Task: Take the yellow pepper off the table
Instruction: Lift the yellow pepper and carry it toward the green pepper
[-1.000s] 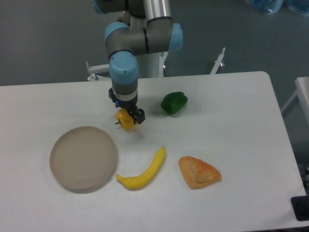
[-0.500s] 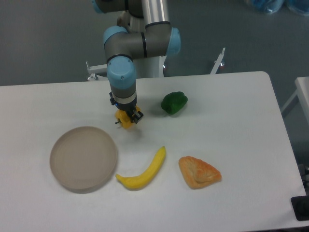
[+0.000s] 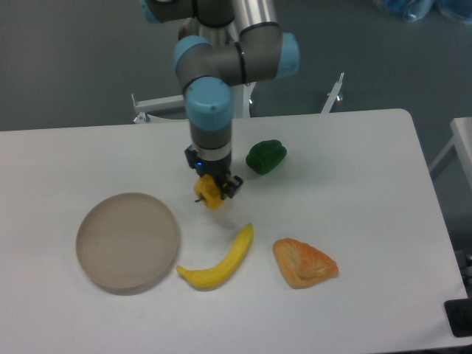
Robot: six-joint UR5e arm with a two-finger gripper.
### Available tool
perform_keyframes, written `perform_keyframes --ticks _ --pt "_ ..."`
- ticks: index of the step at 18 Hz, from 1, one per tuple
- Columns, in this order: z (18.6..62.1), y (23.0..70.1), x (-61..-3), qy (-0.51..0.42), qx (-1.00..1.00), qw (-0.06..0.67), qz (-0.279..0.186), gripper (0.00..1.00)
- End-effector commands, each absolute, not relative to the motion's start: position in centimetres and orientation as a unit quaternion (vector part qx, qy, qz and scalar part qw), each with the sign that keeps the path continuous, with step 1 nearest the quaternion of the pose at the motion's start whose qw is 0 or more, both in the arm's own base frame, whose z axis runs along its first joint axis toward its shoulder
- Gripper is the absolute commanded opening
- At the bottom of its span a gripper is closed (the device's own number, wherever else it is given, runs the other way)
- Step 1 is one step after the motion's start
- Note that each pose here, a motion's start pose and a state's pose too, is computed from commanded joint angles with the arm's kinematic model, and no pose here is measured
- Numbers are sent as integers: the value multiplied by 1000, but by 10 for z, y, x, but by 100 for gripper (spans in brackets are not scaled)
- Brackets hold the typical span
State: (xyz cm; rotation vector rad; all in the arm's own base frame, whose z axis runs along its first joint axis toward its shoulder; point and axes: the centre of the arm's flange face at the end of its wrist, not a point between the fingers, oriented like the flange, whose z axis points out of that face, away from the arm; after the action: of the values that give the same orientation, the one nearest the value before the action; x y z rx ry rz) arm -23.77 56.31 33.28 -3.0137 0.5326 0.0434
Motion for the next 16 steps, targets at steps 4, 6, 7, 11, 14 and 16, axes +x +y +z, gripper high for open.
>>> perform_keyframes --ticks 4,6,7,11,14,16 --pt "370 564 -279 217 -976 5 -17 4" --pt "383 568 -297 234 -972 -9 -34 4" --pt "390 570 -306 238 -970 -13 -41 4" --pt "402 576 -337 264 -963 -15 -47 5" --pt "407 575 -347 261 -964 -3 -48 7" --pt "415 577 -353 259 -965 9 -42 7"
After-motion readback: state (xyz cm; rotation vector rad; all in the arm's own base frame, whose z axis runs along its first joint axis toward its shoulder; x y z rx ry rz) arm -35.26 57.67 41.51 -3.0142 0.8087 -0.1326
